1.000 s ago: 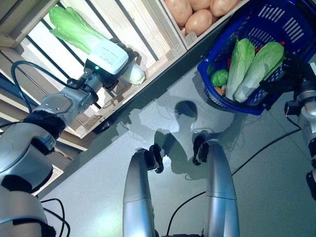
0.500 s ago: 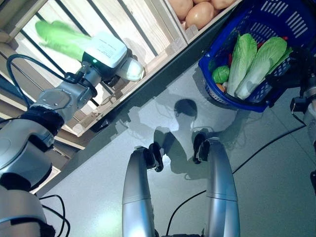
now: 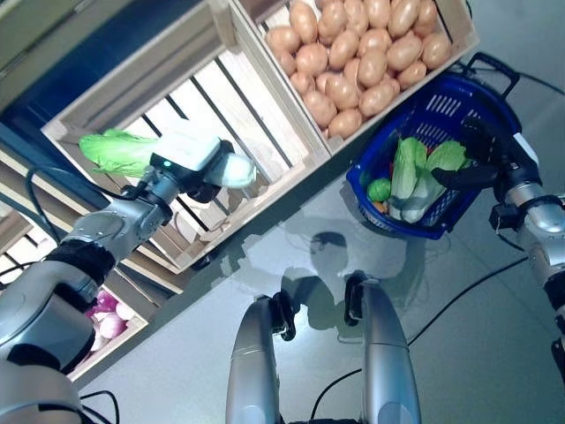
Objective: Put vegetables into the basket
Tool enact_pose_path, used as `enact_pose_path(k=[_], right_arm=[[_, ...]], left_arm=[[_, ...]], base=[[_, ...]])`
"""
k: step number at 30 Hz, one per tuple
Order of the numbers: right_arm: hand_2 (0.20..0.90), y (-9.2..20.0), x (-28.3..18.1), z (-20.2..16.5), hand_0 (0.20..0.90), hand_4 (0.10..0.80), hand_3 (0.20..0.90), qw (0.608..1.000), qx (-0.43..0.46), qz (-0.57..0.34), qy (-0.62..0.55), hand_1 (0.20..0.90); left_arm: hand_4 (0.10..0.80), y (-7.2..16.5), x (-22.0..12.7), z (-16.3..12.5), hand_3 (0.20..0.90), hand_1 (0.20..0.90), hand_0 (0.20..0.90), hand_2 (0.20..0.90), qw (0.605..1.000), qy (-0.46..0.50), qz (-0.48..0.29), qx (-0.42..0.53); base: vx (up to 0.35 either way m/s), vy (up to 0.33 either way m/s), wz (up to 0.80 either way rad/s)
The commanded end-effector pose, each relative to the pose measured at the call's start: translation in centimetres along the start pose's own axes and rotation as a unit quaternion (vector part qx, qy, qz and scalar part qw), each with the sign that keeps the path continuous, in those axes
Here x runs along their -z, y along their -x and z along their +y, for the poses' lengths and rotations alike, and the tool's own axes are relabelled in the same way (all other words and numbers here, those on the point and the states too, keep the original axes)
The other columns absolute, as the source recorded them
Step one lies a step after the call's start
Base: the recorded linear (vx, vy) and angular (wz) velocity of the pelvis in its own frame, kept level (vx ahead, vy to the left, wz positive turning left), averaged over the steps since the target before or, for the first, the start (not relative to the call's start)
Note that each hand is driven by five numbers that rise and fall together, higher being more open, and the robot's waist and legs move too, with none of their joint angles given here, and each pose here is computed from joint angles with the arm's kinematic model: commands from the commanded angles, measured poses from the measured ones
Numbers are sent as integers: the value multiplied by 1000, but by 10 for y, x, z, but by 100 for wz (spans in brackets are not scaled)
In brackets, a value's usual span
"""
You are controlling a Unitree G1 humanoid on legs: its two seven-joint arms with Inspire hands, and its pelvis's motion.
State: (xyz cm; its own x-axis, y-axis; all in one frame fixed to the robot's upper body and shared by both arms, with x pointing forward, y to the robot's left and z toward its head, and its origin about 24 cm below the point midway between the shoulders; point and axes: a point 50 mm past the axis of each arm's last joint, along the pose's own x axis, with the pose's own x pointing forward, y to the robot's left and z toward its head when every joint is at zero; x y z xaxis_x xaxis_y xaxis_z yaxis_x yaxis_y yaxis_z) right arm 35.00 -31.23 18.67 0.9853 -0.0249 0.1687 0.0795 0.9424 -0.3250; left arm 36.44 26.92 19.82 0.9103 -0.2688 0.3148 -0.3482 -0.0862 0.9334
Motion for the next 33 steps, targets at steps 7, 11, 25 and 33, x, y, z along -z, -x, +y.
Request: enact_pose_path(k=[7,11,25,33], right_arm=[[900,16,9,29,900,800,900,994,-63,-39,-76,900],[900,30,40,68,900,800,900,984,-128,16,-123,900],[900,47,33,154,900,800,900,890,-395,56,-219,900],[900,45,22,188,900,800,900,844,-438,80,-298,900]], left_arm=[[400,32,29,23,300,300,300,300,976,140,70,-153],[400,45,6,-3,300,300,300,300,938,286,83,-177],[400,46,-85,-33,300,300,300,300,738,655,8,-164],[400,44,-129,-33,300,300,300,300,618,774,-64,-122]], base=[[157,-3,4],[204,-5,-10],[43,-11,10],[38,5,12]])
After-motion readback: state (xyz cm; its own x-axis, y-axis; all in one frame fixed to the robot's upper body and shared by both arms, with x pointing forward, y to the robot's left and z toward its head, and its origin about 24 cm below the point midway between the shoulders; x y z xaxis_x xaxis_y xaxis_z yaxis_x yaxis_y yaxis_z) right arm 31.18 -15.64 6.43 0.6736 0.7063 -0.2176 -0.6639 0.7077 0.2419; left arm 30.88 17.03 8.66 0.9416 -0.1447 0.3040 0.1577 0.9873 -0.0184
